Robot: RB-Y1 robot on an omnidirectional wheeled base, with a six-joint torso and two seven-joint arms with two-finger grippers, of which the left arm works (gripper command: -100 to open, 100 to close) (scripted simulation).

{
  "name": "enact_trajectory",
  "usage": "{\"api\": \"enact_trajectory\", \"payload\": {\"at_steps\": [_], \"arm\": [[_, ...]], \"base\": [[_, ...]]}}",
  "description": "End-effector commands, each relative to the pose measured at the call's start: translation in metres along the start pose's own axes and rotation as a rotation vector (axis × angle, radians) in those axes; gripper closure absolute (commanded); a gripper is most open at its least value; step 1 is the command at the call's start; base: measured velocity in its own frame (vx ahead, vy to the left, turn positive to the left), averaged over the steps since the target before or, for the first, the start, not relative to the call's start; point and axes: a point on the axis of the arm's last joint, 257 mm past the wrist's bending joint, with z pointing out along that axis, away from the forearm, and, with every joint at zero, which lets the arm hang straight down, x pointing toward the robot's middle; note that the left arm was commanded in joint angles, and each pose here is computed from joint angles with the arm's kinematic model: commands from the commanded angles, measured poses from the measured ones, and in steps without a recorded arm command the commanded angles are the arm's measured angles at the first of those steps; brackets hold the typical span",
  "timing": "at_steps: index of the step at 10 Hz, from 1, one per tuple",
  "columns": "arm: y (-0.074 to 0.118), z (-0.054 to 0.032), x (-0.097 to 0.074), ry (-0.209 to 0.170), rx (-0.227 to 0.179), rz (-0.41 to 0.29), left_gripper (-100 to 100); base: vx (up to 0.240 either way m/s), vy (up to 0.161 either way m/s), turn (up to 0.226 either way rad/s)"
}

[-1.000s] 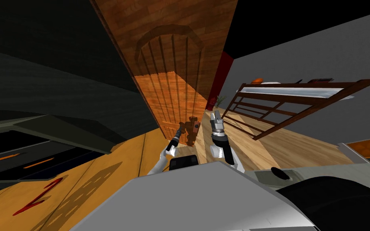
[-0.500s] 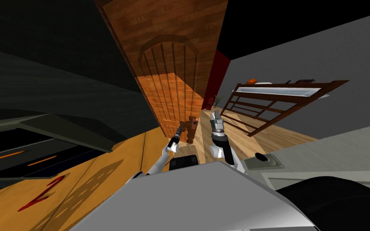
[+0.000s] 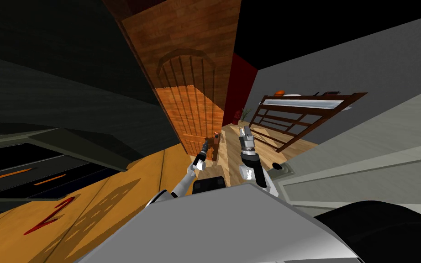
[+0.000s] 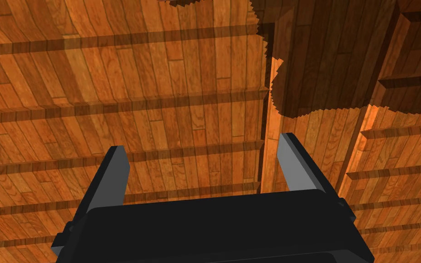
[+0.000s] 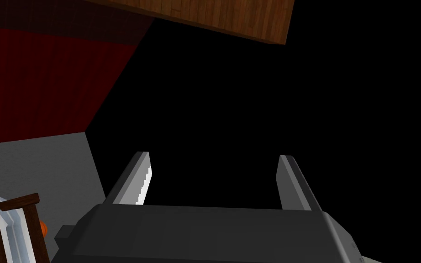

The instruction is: Push the door open

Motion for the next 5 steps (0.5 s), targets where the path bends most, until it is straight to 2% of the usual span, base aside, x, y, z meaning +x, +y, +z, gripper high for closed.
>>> {"api": "enact_trajectory", "payload": {"at_steps": [1, 2, 3, 5], "arm": [[-0.0017, 0.0029, 0.0031, 0.0, 0.002, -0.009, -100], [-0.0033, 0.0048, 0.0053, 0.0, 0.004, -0.014, -100], [-0.0039, 0.0055, 0.0063, 0.001, 0.005, -0.017, -100], [-0.0045, 0.0062, 0.0072, 0.001, 0.005, -0.019, -100]], "base": [[-0.146, -0.122, -0.013], [-0.112, -0.121, -0.023], [-0.015, -0.036, 0.007], [-0.048, -0.092, 0.01]]}}
